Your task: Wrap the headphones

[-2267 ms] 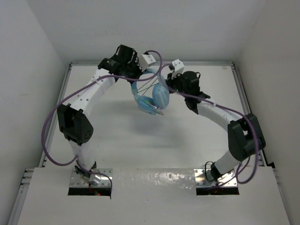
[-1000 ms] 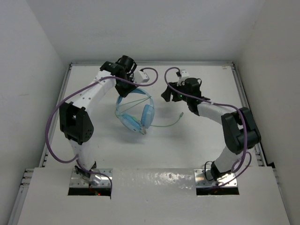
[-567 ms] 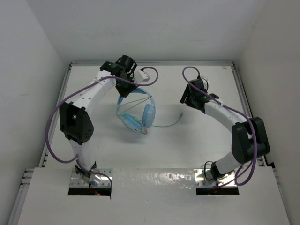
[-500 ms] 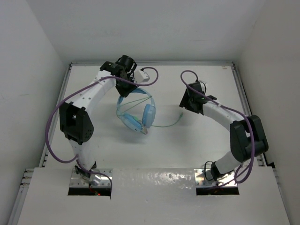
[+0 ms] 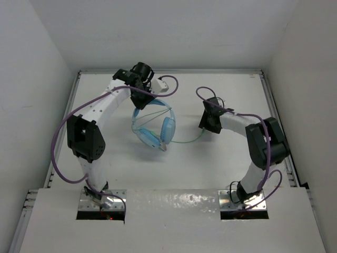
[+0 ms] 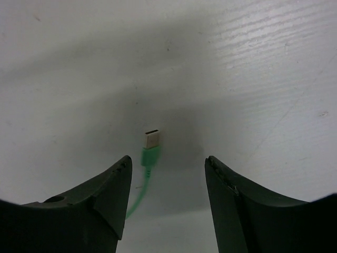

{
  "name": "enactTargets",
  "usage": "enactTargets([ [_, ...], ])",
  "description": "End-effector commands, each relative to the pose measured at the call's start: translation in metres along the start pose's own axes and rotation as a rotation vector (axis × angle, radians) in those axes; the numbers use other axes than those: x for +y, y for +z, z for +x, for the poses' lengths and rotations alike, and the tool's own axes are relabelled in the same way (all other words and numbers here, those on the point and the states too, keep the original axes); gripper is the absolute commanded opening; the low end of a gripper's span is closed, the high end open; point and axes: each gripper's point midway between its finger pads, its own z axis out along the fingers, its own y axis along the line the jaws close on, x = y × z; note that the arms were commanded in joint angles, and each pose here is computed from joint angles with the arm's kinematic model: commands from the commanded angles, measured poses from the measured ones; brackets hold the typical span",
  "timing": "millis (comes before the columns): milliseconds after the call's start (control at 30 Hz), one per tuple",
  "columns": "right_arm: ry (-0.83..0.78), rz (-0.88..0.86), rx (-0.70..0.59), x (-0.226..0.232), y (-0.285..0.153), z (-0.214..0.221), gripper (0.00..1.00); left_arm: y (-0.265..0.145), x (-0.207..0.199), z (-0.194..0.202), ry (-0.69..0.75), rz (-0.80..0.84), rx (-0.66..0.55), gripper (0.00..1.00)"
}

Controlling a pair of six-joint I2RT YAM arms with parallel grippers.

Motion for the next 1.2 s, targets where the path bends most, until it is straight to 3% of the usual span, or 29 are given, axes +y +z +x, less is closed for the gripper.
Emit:
enactTargets([
  [0,0.006,-0.019,-0.004,0.012,0.01,-0.005,0.55,-0.023,-0.002,-0.021,-0.003,-0.015,-0.1,0.0],
  [133,-0.002,0.003,0.047,0.016,0.019,-0.003,0.41,-0.023,-0.001,-0.021,-0.005,-0.018,-0.101,0.0],
  [300,0.049,0.044,0.082,0.004,0.022,0.013,0.0,-0.026,-0.001,-0.021,-0.009,-0.026,-0.103,0.0],
  [400,0.106,0.032,0.025,0.003,0.02,-0.001,0.0,-0.026,-0.002,-0.02,-0.003,-0.022,-0.1,0.0],
  [500,0.175,0.022,-0.07,0.0,0.018,-0.043,0.0,-0.024,-0.005,-0.019,0.013,-0.004,-0.1,0.0],
  [667,0.327,0.011,-0.333,-0.014,-0.01,-0.182,0.0,-0.018,-0.012,-0.01,0.033,0.004,-0.064,0.0],
  [800,0.353,0.002,-0.522,-0.026,-0.057,-0.262,0.0,-0.012,-0.018,-0.002,0.035,0.018,-0.036,0.0],
  [1000,0.328,0.033,-0.666,-0.047,-0.099,-0.302,0.0,-0.008,-0.019,-0.003,0.026,0.016,-0.036,0.0],
  [1167,0.281,-0.059,-0.778,-0.037,-0.142,-0.317,0.0,0.004,-0.019,0.005,0.021,0.011,-0.002,0.0],
])
